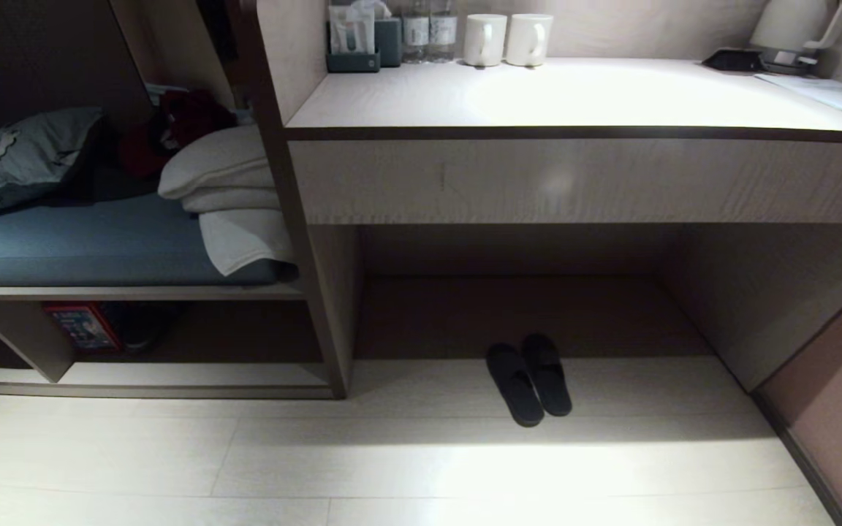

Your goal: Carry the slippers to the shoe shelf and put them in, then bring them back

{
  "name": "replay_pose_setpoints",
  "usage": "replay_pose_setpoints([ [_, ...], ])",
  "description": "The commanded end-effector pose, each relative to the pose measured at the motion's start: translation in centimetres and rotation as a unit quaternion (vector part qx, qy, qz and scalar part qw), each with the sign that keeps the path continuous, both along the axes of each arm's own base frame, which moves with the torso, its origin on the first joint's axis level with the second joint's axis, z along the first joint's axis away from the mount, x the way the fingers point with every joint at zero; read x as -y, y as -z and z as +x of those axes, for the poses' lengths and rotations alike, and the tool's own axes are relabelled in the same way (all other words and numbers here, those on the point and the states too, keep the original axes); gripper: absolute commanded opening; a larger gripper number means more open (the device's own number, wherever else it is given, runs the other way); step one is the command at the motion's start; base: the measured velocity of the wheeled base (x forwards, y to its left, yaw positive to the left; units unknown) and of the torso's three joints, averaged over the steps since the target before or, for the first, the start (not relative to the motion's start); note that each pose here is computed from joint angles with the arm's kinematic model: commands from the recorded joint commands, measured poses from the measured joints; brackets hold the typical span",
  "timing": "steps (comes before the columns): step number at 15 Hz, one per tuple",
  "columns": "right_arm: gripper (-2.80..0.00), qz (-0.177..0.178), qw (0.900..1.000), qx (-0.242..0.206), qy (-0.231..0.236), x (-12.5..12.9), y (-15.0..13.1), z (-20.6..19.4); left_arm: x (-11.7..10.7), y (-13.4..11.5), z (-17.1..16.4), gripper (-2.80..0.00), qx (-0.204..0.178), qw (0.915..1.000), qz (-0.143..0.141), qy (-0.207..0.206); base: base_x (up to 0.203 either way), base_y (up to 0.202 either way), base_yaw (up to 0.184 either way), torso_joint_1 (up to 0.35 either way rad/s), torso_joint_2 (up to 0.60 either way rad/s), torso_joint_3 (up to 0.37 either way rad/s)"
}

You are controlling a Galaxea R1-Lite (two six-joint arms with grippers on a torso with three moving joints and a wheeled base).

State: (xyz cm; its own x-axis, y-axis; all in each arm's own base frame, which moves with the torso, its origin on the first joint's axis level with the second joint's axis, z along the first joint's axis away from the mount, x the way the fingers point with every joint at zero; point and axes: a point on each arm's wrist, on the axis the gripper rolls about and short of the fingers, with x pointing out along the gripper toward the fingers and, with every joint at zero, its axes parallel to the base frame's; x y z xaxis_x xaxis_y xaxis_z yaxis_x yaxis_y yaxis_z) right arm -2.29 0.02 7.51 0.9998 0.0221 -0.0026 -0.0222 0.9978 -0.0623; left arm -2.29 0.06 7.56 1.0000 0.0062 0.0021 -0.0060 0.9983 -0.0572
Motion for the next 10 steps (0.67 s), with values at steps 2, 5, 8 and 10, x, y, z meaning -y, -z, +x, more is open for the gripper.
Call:
replay_pose_setpoints([
  [2, -2.80, 0.000, 1.000, -0.001, 0.000, 0.00, 0.00, 0.01, 0.00, 0.00, 0.01, -2.80, 0.000, 1.0000, -0.001, 0.000, 0.000, 0.000, 0.000, 0.005, 0.00, 0.199],
  [5, -2.80, 0.000, 1.000, -0.001, 0.000, 0.00, 0.00, 0.01, 0.00, 0.00, 0.01, -2.80, 0.000, 1.0000, -0.001, 0.000, 0.000, 0.000, 0.000, 0.000, 0.00, 0.206],
  [8, -2.80, 0.000, 1.000, -0.001, 0.000, 0.00, 0.00, 0.01, 0.00, 0.00, 0.01, -2.80, 0.000, 1.0000, -0.001, 0.000, 0.000, 0.000, 0.000, 0.003, 0.00, 0.204],
  [10, -2.80, 0.000, 1.000, -0.001, 0.000, 0.00, 0.00, 0.01, 0.00, 0.00, 0.01, -2.80, 0.000, 1.0000, -0.001, 0.000, 0.000, 0.000, 0.000, 0.001, 0.00, 0.202],
])
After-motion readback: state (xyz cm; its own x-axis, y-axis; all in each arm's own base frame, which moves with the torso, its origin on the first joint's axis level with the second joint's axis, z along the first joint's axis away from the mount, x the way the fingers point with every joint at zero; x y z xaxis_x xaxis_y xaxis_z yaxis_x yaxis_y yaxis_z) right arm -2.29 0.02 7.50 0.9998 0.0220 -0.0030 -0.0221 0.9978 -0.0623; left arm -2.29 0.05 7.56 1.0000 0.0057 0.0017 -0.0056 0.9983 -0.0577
